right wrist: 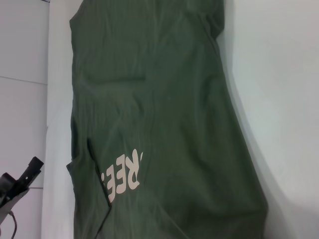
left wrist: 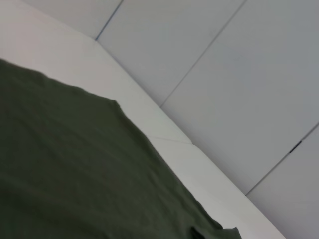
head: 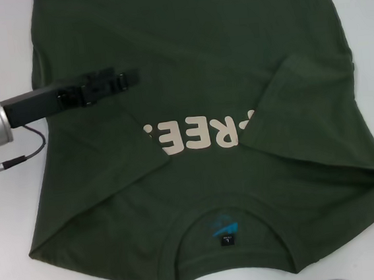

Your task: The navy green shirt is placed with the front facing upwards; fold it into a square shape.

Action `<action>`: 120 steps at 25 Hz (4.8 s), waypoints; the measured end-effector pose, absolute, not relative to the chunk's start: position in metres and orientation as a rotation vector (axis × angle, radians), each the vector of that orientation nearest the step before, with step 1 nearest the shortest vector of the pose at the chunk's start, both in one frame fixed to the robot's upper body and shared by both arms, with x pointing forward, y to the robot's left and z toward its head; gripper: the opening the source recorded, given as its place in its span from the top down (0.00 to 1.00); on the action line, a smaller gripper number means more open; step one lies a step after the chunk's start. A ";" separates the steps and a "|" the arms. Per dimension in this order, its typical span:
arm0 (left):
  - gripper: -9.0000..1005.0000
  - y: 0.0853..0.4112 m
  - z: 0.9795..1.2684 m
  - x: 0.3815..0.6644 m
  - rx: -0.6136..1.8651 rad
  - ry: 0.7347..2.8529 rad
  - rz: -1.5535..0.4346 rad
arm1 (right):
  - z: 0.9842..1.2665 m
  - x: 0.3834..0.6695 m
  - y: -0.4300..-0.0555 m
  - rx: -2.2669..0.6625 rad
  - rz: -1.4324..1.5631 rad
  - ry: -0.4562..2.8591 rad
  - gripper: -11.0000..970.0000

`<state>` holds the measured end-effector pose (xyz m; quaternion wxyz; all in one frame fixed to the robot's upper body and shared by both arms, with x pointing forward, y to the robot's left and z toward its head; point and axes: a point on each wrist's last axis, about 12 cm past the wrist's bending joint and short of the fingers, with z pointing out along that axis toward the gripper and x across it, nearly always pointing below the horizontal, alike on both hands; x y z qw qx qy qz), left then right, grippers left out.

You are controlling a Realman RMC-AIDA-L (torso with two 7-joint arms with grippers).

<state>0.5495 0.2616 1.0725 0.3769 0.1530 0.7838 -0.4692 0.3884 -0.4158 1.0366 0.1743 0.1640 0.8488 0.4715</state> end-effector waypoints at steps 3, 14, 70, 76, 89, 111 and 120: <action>0.13 0.267 1.072 0.548 0.350 2.042 -1.208 | 1.038 0.391 -0.416 0.446 1.325 2.394 0.91; 0.13 0.290 1.081 0.537 0.336 2.230 -1.284 | 1.040 0.401 -0.415 0.406 1.310 2.384 0.91; 0.22 0.357 1.079 0.493 0.261 2.775 -1.106 | 1.043 0.414 -0.412 0.344 1.297 2.361 0.91; 0.22 0.356 1.077 0.491 0.284 2.806 -1.116 | 1.043 0.414 -0.412 0.344 1.297 2.361 0.91; 0.23 0.346 1.075 0.491 0.341 2.790 -1.182 | 1.044 0.414 -0.411 0.343 1.304 2.349 0.91; 0.25 0.337 1.077 0.502 0.421 2.722 -1.193 | 1.044 0.415 -0.411 0.344 1.304 2.348 0.91; 0.25 0.346 1.083 0.504 0.409 2.728 -1.139 | 1.043 0.415 -0.410 0.338 1.301 2.347 0.91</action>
